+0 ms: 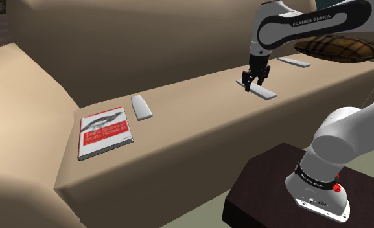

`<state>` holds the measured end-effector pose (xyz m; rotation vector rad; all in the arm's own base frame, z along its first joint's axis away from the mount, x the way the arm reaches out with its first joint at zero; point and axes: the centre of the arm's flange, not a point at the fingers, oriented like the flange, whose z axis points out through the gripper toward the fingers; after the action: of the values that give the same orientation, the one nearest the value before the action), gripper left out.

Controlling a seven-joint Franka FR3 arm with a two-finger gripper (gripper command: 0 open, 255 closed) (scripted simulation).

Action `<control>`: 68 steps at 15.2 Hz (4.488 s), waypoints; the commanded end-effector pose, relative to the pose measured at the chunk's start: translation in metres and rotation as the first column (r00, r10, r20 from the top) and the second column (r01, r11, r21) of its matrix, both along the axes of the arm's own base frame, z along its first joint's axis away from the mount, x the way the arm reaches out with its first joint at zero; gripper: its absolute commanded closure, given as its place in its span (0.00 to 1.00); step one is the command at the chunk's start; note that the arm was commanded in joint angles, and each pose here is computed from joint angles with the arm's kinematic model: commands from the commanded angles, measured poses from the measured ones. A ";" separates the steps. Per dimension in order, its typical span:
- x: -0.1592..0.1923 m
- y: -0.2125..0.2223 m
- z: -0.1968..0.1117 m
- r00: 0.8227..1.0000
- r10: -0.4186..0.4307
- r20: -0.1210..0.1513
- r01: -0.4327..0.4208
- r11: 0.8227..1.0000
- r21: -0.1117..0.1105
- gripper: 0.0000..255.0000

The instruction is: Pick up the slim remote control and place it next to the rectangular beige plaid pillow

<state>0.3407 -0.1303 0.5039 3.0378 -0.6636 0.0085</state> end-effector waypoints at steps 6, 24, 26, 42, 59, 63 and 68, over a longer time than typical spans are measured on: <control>0.001 0.000 0.037 1.000 0.000 0.000 0.000 1.000 0.000 1.00; 0.001 0.000 0.132 1.000 0.000 0.000 0.000 1.000 0.000 1.00; 0.001 0.000 0.143 1.000 0.000 0.000 0.000 1.000 0.000 1.00; -0.022 -0.032 0.207 1.000 0.000 0.000 0.000 1.000 0.000 1.00; -0.152 -0.215 0.207 1.000 0.000 0.000 0.000 1.000 0.000 1.00; -0.183 -0.258 0.207 1.000 0.000 0.000 0.000 1.000 0.000 1.00; -0.221 -0.312 0.208 1.000 0.000 0.000 0.000 1.000 0.000 1.00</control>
<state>0.1291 -0.4283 0.7111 3.0392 -0.6662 0.0092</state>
